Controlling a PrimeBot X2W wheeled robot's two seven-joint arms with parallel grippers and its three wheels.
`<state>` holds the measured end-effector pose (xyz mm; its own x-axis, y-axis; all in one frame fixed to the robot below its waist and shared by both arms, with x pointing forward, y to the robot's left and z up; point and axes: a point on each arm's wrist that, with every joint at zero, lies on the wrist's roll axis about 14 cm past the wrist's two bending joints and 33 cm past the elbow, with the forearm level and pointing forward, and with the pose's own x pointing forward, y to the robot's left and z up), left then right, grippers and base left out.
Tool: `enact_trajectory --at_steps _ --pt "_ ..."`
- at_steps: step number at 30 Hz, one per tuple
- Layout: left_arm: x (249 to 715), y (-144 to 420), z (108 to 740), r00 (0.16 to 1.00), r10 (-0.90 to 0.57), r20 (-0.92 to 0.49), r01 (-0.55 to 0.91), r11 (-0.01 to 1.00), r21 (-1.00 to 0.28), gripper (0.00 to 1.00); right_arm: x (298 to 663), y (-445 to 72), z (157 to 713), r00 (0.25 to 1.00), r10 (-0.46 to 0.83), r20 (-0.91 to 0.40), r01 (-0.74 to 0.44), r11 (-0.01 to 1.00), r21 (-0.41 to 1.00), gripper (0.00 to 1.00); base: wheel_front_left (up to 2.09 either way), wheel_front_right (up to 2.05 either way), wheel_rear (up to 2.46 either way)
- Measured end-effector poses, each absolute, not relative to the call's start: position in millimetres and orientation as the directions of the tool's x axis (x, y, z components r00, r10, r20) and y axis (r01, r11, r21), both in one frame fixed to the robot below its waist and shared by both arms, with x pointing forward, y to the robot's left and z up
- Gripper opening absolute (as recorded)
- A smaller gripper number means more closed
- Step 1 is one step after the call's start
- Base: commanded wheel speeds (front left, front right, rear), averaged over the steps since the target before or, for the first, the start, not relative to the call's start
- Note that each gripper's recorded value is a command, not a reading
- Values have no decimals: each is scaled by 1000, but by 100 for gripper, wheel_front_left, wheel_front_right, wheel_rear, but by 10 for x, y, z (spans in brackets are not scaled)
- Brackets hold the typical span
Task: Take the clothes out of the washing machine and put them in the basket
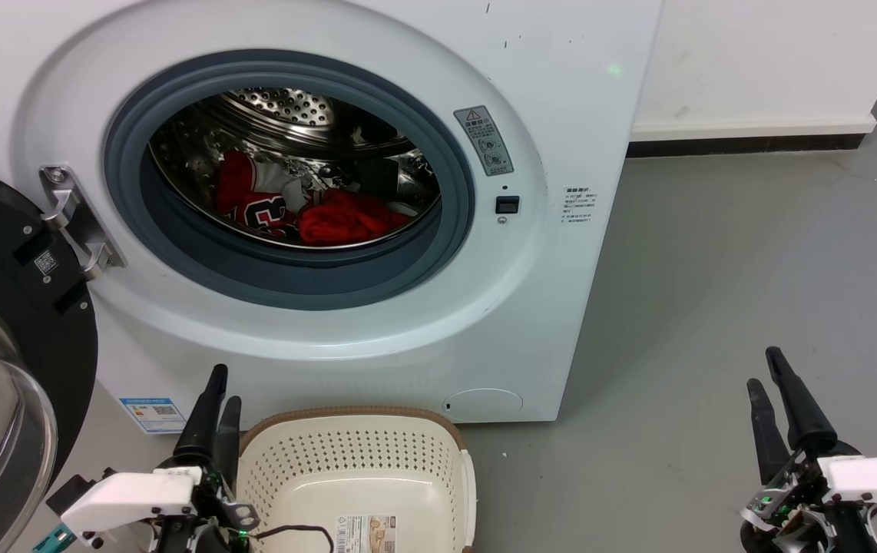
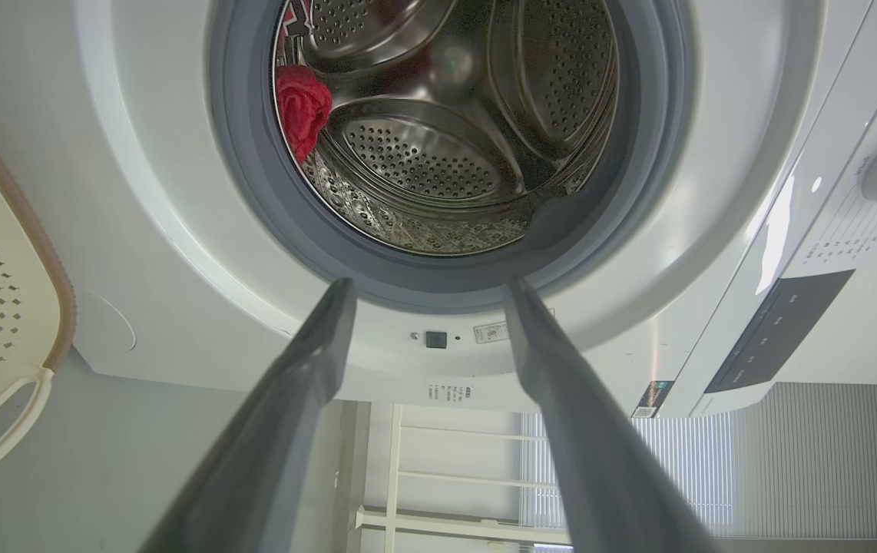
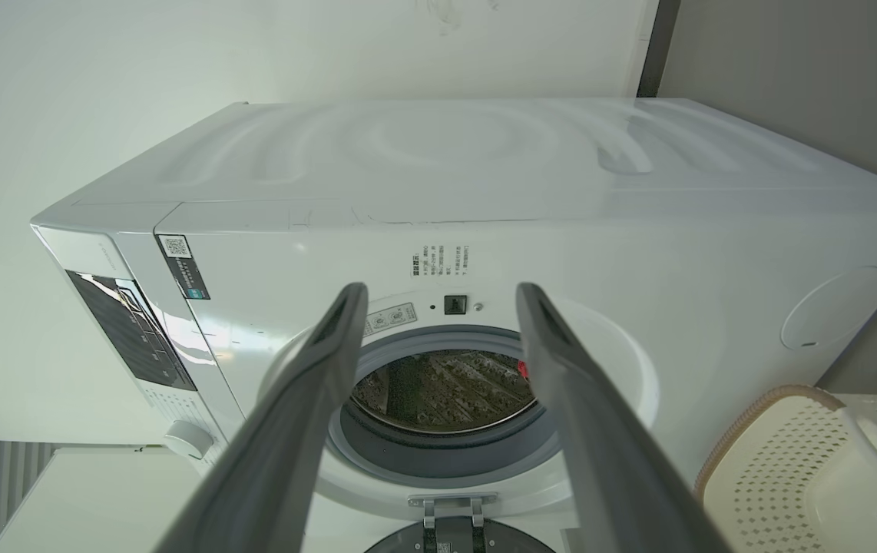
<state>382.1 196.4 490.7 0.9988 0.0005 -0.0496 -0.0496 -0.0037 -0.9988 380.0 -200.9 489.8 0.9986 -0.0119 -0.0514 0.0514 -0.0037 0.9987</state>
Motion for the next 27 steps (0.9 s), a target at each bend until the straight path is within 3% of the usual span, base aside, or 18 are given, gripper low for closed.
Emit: enact_trajectory --at_steps 11,27 --pt "3851 1869 5016 1000 3 -17 -17 72 -997 100 3782 -1983 4967 999 -32 -30 34 104 994 100 0 0 0" --pt "3883 1809 5260 998 -2 61 57 387 -920 100 3770 -1930 5158 999 -21 32 -18 485 874 100 0 0 0"
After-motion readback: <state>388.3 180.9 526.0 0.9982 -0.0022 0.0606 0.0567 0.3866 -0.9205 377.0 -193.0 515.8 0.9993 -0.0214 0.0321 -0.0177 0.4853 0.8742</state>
